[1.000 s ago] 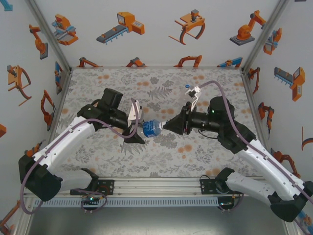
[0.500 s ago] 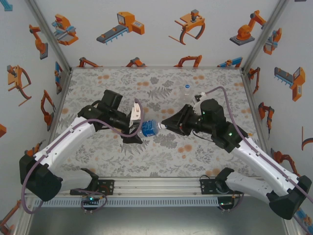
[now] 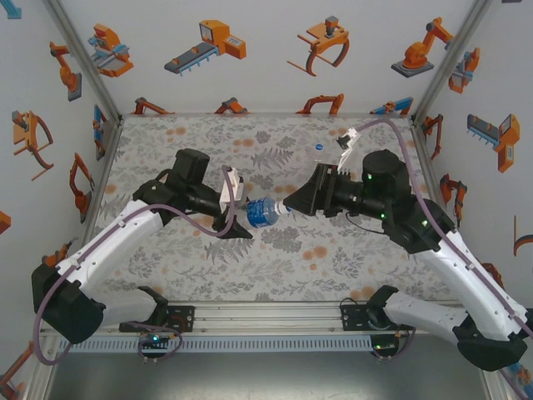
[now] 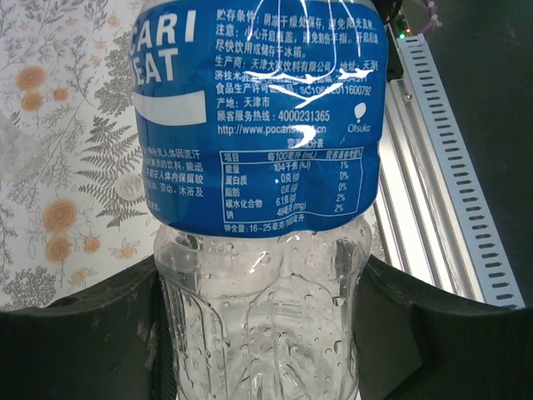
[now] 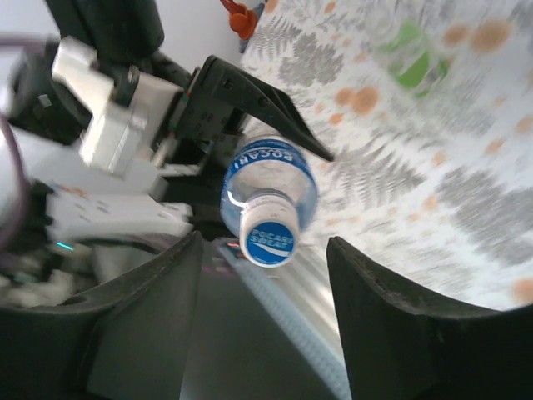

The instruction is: Screw on the bottle caps

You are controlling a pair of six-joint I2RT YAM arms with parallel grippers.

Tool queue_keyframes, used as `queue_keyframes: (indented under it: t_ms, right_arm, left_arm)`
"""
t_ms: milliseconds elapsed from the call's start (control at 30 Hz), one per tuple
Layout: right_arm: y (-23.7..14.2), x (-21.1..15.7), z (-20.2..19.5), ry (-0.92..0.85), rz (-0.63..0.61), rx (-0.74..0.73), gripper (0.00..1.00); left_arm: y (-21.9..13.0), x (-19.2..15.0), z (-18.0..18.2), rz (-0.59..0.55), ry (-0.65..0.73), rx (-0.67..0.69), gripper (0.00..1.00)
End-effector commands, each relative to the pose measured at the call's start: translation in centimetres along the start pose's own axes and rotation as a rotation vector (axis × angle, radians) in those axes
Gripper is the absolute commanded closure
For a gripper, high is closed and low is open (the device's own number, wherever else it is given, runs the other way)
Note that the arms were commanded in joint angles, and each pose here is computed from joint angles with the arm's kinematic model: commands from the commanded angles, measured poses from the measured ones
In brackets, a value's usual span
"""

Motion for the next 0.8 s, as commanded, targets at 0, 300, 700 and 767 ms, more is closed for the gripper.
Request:
queue_keyframes:
  t_ms: [0, 300, 700, 767]
  right_arm:
    - [-1.0, -0.1, 1.3, -0.513, -0.008, 0.109, 0.45]
    - [-1.6, -2.7, 2.8, -1.285, 0.011, 0.442, 0.39]
    - [-0.1, -2.0, 3.3, -1.302, 0.03, 0.515, 0.52]
    - [-0.1, -2.1, 3.4, -1.297, 0.03, 0.533, 0.54]
  left_arm:
    - [-0.6, 1.7, -0.5, -0.069, 0.054, -0.037, 1.0]
    - [-0.5, 1.8, -0.6, -0.088, 0.048, -0.084, 1.0]
    - [-0.5, 1.8, -0.8, -0.09, 0.054, -0.092, 1.0]
    - [-0.5, 1.8, -0.8, -0.084, 0.053, -0.087, 1.0]
Point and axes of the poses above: each hand's point on the last joint's axis, 136 mm out from that joint toward the fingers, its own y axis out along the fingers, its own z axis along the line the jaws close on, x = y × z, the point moved 8 cm from there along -y, back along the fingers, and after that the axes turned 3 degrees about y, right-handed, at the moved point
